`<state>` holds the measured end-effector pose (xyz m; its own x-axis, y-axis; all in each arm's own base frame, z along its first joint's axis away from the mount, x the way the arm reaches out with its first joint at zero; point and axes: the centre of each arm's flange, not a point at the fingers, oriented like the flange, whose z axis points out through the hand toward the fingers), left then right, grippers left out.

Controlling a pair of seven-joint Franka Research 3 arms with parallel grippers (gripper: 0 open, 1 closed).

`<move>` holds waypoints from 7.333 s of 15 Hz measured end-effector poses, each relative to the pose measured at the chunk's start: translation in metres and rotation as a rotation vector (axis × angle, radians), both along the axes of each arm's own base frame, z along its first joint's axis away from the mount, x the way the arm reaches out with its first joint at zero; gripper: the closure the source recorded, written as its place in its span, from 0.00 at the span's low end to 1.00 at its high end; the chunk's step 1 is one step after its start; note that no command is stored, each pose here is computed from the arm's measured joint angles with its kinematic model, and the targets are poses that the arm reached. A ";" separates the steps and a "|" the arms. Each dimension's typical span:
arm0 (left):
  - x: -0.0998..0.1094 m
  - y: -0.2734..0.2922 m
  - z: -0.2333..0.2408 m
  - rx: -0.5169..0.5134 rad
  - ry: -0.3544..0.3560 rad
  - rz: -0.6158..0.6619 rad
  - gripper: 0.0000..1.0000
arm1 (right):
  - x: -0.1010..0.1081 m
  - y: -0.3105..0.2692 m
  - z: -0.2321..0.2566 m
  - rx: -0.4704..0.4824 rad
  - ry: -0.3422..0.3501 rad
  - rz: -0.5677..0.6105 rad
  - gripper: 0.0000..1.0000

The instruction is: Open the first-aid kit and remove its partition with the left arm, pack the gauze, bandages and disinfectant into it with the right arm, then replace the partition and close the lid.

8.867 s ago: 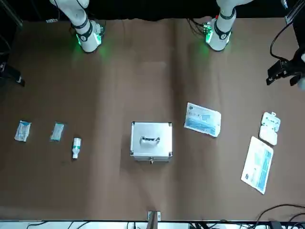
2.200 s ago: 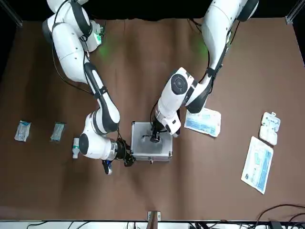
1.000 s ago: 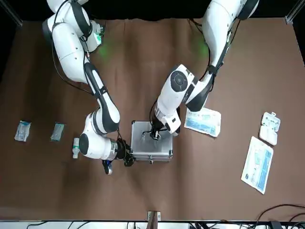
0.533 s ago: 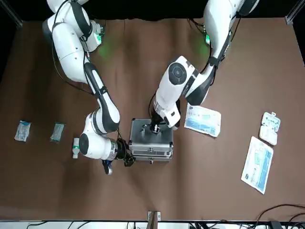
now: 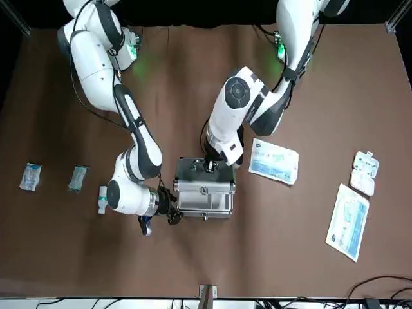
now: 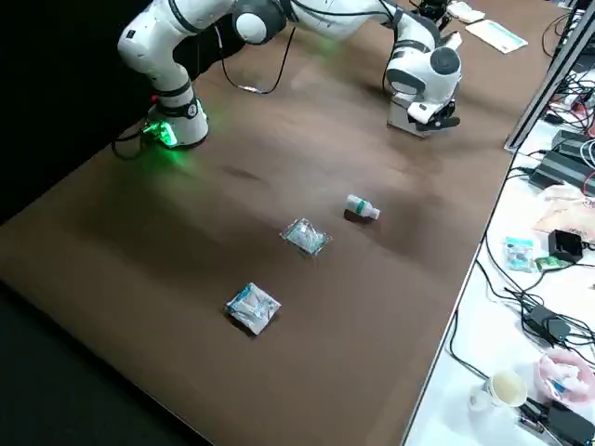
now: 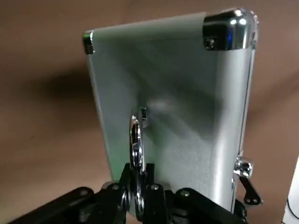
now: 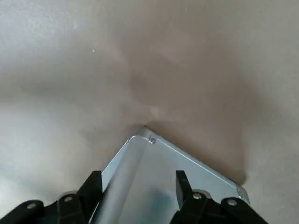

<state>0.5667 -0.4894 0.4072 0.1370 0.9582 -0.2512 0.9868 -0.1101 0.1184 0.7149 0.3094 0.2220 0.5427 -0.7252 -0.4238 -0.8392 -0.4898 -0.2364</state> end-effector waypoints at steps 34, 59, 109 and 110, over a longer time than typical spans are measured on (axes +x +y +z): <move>-0.033 -0.016 0.000 0.086 0.089 -0.016 0.86 | -0.001 0.001 0.000 0.000 0.011 0.007 0.30; -0.091 -0.041 -0.040 0.211 0.210 0.002 0.25 | -0.001 0.000 0.001 0.003 0.028 -0.003 0.29; -0.030 0.044 0.151 0.251 -0.334 -1.218 0.01 | 0.035 -0.118 0.142 -0.250 -0.189 0.220 0.26; -0.026 0.044 0.146 0.252 -0.347 -1.233 0.01 | 0.035 -0.126 0.150 -0.279 -0.201 0.254 0.26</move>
